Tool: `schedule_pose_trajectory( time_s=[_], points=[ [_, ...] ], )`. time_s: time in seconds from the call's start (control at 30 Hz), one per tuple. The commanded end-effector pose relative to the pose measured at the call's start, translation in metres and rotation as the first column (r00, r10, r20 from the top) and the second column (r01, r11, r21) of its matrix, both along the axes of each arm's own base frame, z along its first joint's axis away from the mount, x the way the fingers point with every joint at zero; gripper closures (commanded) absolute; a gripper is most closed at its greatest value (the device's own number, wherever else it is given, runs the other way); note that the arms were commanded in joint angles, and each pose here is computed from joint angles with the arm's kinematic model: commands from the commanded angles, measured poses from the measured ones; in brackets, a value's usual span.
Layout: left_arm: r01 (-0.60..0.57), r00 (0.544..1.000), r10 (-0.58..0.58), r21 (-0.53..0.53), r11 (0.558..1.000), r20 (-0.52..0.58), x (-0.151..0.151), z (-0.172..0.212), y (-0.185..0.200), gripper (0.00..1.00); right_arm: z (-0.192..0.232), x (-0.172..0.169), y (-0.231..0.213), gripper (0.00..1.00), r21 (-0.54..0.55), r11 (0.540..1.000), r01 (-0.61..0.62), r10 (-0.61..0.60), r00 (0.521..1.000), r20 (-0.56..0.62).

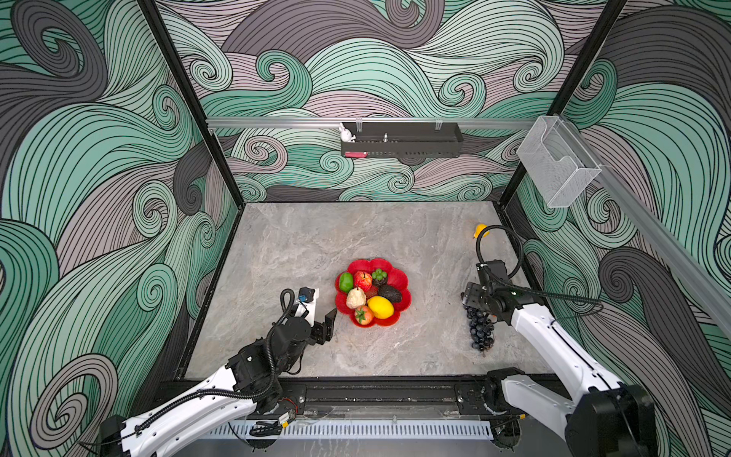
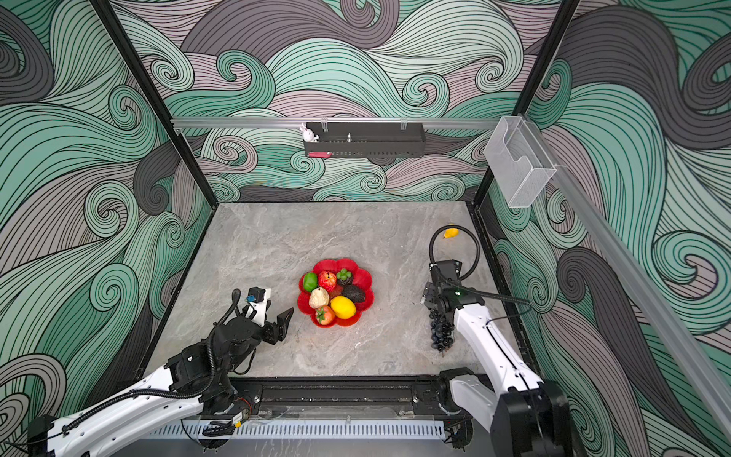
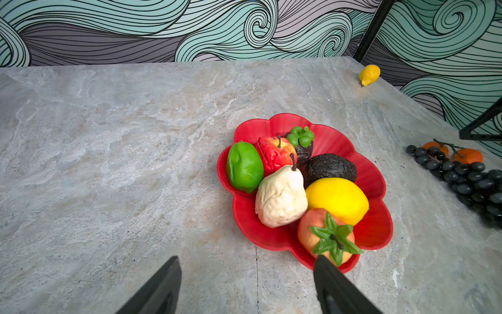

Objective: Place and organize the fake fruits in the fruit bowl
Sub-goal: 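Open and withdraw the left gripper while the right gripper moves to the grapes, then lower the right gripper onto the orange tomato vine and grasp its stem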

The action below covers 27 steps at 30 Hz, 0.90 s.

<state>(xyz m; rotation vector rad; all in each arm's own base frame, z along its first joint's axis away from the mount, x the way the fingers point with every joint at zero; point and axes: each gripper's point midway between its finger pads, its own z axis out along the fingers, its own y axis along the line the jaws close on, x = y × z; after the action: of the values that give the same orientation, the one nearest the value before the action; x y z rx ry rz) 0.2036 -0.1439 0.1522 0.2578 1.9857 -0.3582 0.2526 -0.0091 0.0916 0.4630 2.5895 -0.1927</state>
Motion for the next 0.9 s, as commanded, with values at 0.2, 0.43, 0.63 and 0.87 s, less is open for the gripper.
schedule_pose_trajectory(
  time_s=[0.2, 0.43, 0.63, 0.87],
  points=[
    [0.033, 0.999, -0.032, -0.03, 0.999, 0.031, 0.002, 0.014, -0.009, 0.2, -0.007, 0.012, -0.017, 0.24, -0.02, 0.999, 0.037, -0.038, 0.998, -0.047],
    [0.03, 0.999, -0.029, -0.032, 0.999, 0.029, 0.002, 0.014, -0.008, 0.19, -0.024, 0.028, -0.018, 0.27, -0.009, 0.999, 0.052, -0.052, 0.992, -0.118],
    [0.031, 0.999, -0.03, -0.031, 0.999, 0.028, 0.002, 0.014, -0.009, 0.18, -0.026, 0.036, -0.025, 0.29, -0.035, 0.997, 0.075, -0.079, 0.989, -0.124],
    [0.031, 0.999, -0.031, -0.027, 0.999, 0.026, 0.002, 0.014, -0.009, 0.17, -0.035, 0.038, -0.03, 0.32, -0.031, 0.996, 0.088, -0.092, 0.984, -0.153]
  ],
)
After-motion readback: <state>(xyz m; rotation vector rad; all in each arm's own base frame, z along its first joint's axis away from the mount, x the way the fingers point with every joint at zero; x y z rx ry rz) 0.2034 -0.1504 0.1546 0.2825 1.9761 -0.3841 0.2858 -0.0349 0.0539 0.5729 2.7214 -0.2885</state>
